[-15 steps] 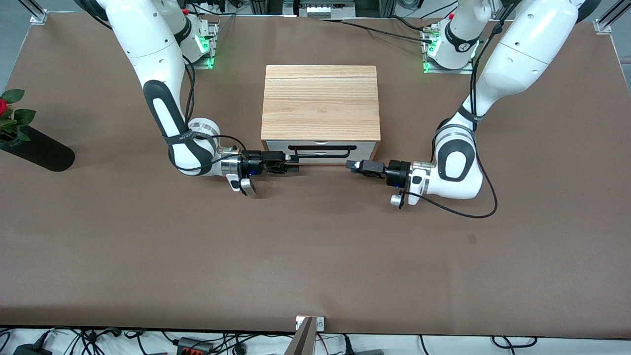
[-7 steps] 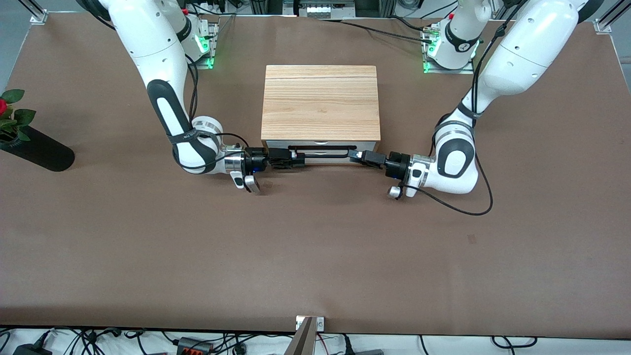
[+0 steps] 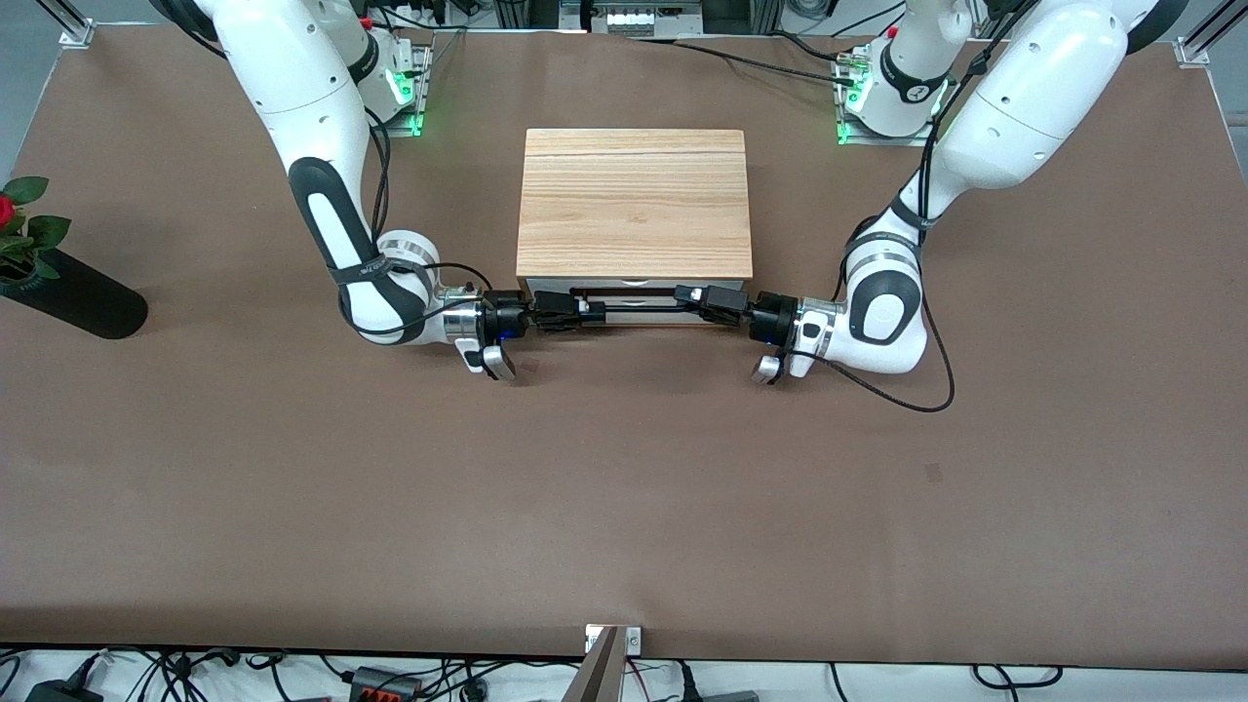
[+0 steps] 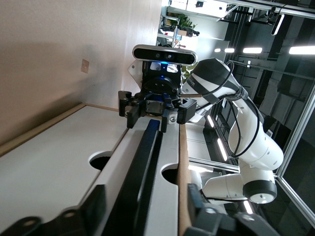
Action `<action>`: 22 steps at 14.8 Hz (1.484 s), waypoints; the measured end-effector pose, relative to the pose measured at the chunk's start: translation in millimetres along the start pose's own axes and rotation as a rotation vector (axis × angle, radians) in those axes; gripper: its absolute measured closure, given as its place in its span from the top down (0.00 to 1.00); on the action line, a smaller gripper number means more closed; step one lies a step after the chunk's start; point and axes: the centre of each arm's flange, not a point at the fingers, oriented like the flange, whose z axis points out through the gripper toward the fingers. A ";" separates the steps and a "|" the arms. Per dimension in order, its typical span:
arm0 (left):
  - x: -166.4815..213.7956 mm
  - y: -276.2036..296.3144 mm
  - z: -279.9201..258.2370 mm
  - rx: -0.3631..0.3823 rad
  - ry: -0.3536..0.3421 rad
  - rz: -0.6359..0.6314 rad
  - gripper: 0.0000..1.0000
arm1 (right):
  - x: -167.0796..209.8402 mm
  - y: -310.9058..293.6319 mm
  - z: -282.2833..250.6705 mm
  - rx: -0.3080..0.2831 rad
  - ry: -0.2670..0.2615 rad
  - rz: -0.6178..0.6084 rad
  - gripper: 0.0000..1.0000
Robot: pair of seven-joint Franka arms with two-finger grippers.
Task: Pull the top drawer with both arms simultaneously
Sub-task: 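Close the right gripper and the left gripper on the black handle ends, then pull the handle outward with both grippers, sliding the drawer open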
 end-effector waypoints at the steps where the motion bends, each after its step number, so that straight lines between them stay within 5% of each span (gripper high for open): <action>1: -0.3 -3.8 -0.1 -0.002 0.001 0.006 0.58 | 0.0 -0.3 0.0 0.003 -0.001 0.000 0.45; 10: -1.3 -17.1 2.9 -0.025 0.016 0.023 0.37 | -2.5 -3.0 -3.0 0.053 -0.020 -0.031 0.36; 13: -1.0 -16.1 3.9 -0.035 0.021 0.020 0.31 | -4.1 -0.3 -3.8 0.046 -0.016 -0.060 0.18; 22: -0.9 -16.6 6.2 -0.062 0.041 0.017 0.19 | -4.1 -0.2 -4.0 0.041 -0.014 -0.064 0.18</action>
